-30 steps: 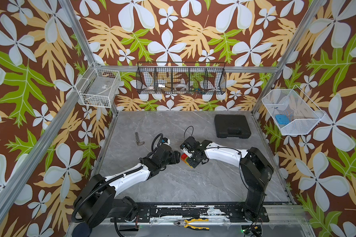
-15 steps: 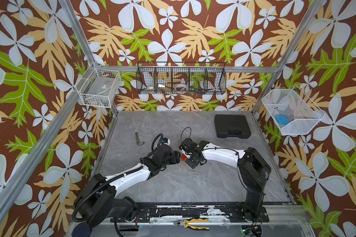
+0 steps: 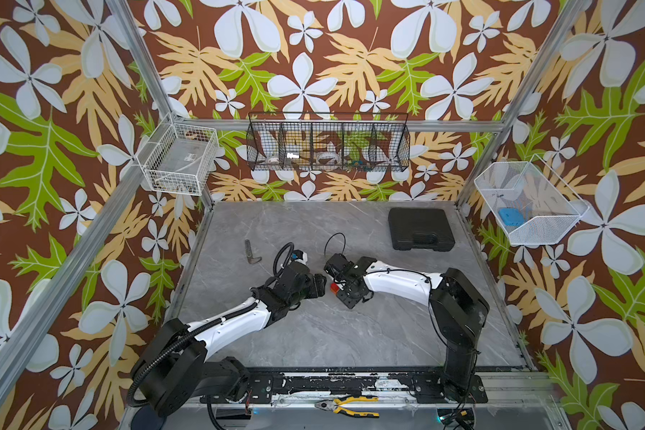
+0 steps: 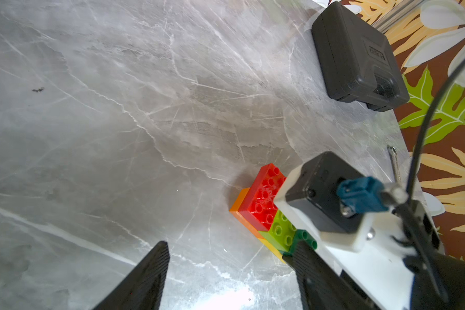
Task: Assemble a rectangle with lego
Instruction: Assemble the lego brick with the lego brick.
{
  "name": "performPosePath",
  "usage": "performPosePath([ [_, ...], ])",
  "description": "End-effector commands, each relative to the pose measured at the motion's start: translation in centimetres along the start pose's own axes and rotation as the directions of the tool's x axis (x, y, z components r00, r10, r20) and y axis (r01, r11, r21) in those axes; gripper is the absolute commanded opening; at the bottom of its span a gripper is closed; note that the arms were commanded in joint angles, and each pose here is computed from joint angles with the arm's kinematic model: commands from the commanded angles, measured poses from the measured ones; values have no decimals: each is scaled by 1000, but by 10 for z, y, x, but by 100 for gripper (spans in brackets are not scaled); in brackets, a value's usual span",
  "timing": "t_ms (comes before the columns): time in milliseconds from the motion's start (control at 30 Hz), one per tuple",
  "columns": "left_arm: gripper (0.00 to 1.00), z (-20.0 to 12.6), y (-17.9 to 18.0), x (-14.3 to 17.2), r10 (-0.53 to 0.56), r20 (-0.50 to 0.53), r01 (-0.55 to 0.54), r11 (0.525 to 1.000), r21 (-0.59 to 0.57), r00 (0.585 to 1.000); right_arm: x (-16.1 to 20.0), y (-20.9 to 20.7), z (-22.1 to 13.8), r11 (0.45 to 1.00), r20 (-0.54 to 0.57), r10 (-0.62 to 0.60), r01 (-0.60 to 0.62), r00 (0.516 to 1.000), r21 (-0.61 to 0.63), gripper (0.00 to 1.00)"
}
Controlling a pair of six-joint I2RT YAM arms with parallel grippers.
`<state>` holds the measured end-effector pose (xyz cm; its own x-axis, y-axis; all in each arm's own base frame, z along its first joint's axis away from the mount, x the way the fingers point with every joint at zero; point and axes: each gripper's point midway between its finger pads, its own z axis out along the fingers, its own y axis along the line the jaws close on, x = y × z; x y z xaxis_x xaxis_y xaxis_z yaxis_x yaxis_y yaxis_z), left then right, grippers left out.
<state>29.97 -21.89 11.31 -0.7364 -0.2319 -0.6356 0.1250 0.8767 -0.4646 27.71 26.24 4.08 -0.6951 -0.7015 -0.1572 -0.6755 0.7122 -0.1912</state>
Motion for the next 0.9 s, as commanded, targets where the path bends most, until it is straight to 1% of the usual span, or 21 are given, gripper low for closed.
performPosePath([
  [0, 75, -1, 0, -3, 2, 16, -1, 1000, -3, 1000, 15, 5, 1, 1000, -59, -2, 0, 998, -27, 43],
  [367, 75, -1, 0, -3, 3, 15, -3, 1000, -3, 1000, 8, 8, -4, 999, -35, 3, -4, 999, -47, 57],
  [700, 76, -1, 0, -3, 4, 14, -4, 1000, 0, 1000, 5, 7, -8, 999, -23, 3, -4, 1000, -46, 63],
  [867, 76, -1, -1, -3, 4, 16, -4, 1000, 1, 1000, 3, 7, -10, 999, -14, 5, -6, 1000, -50, 68],
])
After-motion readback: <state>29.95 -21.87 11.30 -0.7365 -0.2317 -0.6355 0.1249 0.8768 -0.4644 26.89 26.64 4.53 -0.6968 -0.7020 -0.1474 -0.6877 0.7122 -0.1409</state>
